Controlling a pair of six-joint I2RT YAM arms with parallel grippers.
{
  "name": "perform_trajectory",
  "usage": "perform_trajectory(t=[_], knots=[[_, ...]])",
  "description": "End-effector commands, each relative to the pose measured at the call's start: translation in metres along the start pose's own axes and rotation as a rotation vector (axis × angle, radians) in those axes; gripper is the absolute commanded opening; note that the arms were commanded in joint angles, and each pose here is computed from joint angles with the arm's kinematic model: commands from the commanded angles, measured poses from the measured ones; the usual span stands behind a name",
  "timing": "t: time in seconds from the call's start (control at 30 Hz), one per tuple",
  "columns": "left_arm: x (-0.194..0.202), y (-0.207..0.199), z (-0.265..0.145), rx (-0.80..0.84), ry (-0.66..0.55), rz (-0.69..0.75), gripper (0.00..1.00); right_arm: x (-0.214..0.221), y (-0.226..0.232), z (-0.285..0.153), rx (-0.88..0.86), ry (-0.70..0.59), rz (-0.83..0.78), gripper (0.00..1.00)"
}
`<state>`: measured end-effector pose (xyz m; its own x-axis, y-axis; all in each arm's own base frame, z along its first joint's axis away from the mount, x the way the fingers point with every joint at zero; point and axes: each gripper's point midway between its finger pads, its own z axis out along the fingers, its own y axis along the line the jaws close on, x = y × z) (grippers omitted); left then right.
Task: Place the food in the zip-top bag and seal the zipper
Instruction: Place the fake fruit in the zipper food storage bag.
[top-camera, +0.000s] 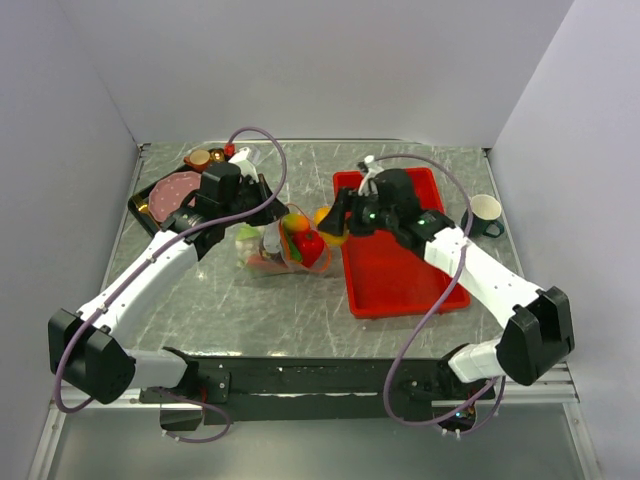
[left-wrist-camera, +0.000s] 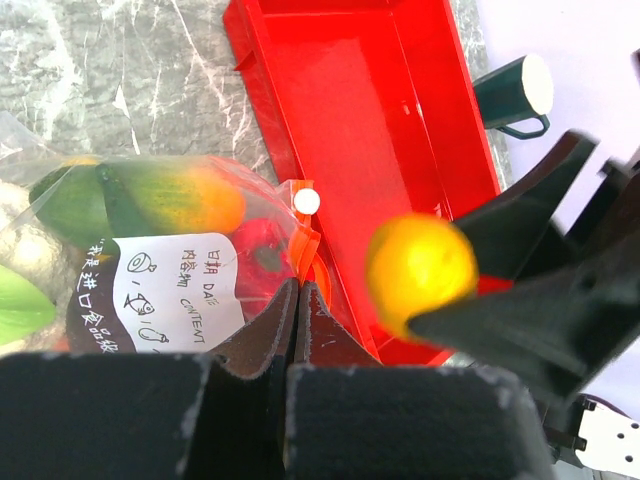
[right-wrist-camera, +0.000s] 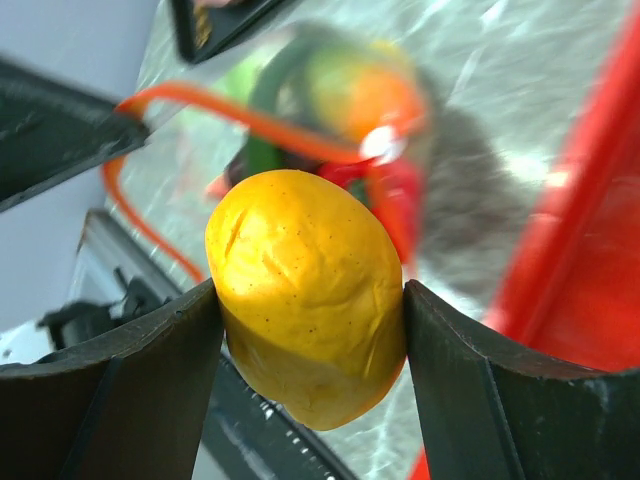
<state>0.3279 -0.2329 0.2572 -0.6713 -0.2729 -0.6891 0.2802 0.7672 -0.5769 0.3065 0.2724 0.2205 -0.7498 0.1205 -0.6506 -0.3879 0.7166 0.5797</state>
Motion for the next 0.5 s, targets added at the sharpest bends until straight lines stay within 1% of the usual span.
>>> perform_trajectory(t=[0.0, 0.13, 0.23, 0.3, 0.4, 0.47], knots=[[-0.015, -0.016, -0.002, 0.056, -0.050, 0.007, 0.01, -0.011, 0.038, 0.007, -0.093, -0.018, -0.024, 0.26], [-0.015, -0.016, -0.005, 0.054, -0.059, 0.003, 0.01, -0.004, 0.043, 0.023, -0.072, 0.014, -0.069, 0.26], [-0.017, -0.018, -0.007, 0.062, -0.066, 0.004, 0.01, 0.004, 0.044, 0.036, -0.079, 0.046, -0.058, 0.26], [-0.017, -0.019, -0.008, 0.062, -0.061, 0.006, 0.01, 0.004, 0.047, 0.044, -0.089, 0.037, -0.056, 0.26], [-0.016, -0.018, -0.011, 0.063, -0.060, 0.010, 0.01, 0.009, 0.041, 0.063, -0.069, 0.059, -0.035, 0.26], [-0.016, -0.018, -0.012, 0.061, -0.065, 0.010, 0.01, 0.005, 0.044, 0.069, -0.081, 0.041, -0.040, 0.27]])
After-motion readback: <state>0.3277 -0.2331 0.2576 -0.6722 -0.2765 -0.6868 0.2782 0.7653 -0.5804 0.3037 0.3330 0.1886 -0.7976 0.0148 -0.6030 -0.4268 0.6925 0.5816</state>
